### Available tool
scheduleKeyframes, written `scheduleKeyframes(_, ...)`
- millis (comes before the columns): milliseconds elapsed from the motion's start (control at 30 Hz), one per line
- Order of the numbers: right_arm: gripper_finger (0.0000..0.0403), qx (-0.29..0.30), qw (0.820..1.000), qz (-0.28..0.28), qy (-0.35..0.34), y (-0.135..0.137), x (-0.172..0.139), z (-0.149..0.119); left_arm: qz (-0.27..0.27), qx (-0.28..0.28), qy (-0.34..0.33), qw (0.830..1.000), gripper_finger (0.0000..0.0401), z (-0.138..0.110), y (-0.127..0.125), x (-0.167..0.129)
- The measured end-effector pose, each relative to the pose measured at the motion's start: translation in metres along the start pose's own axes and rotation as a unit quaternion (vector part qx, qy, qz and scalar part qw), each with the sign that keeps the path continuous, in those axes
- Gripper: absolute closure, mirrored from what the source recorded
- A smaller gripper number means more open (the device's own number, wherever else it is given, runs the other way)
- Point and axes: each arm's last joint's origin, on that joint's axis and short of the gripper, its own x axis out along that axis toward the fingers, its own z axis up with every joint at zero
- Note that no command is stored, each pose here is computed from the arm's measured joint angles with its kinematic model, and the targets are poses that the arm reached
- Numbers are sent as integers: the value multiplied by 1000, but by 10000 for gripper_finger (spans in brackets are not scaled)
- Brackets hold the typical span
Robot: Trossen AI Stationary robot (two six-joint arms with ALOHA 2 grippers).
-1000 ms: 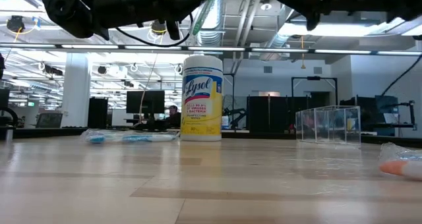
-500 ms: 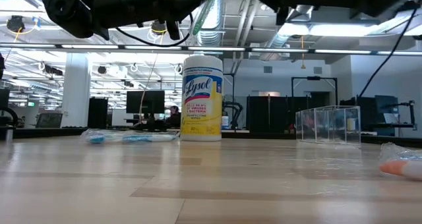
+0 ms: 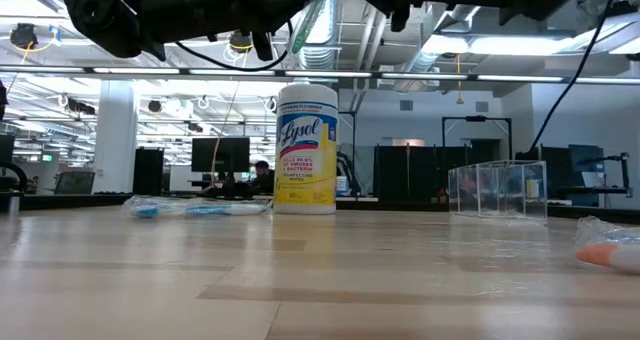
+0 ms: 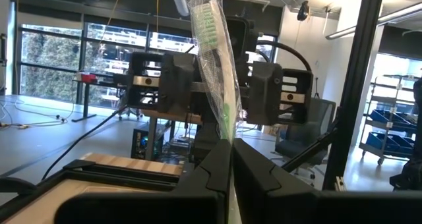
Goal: Pick & Place toothbrushing station
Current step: Put the top green toothbrush into the transparent organizer
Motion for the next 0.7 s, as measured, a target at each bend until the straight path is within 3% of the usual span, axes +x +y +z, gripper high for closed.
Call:
scheduleKeyframes(200,138,3,1000,-1,-6,0,0,2,0,0,1,1000,399,0,0,0)
scheduleKeyframes(700,137,4,1000,-2,-22,-1,0,6,-14,30,-7,999,399,3,-8,3)
